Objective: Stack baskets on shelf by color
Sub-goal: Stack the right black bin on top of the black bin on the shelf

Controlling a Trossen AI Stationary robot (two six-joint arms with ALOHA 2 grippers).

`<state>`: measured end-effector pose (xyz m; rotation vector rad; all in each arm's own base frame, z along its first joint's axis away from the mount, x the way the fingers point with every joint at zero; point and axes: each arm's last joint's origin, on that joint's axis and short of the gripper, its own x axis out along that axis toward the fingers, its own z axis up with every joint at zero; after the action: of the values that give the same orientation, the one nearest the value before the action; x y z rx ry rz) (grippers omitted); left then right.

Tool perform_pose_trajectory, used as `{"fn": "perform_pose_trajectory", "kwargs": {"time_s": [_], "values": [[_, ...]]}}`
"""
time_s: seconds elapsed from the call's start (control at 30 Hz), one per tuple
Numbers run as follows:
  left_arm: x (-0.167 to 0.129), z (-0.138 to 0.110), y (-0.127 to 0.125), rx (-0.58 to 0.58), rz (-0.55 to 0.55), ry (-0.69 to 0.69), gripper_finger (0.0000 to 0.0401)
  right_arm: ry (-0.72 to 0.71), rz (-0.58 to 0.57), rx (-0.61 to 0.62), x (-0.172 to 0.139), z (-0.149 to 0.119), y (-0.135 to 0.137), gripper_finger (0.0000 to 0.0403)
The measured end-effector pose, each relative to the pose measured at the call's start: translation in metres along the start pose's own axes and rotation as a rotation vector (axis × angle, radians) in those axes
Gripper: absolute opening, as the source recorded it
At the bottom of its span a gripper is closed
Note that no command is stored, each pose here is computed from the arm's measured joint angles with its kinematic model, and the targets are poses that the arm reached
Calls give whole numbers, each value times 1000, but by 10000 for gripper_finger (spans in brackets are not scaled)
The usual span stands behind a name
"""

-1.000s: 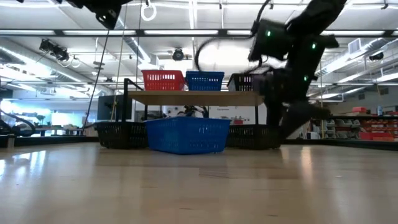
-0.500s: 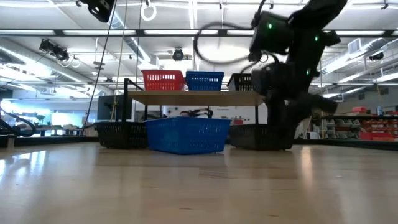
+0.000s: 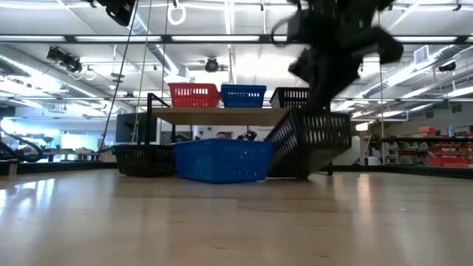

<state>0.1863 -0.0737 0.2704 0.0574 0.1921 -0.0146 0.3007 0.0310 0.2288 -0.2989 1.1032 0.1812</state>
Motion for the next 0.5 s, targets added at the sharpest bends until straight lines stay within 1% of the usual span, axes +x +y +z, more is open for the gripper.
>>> {"fn": "perform_pose_trajectory", "kwargs": {"time_s": [0.27,0.4,0.5], "values": [[0,0,0,-1,-1,-2,53,-20,-130,-35,-63,40,0,7],[0,0,0,-1,-4,-2,56,-52,-190,-26,-96,54,-7,6],[0,-1,0,5,-4,8,57,-63,-265,-7,-119,59,-16,5]]}}
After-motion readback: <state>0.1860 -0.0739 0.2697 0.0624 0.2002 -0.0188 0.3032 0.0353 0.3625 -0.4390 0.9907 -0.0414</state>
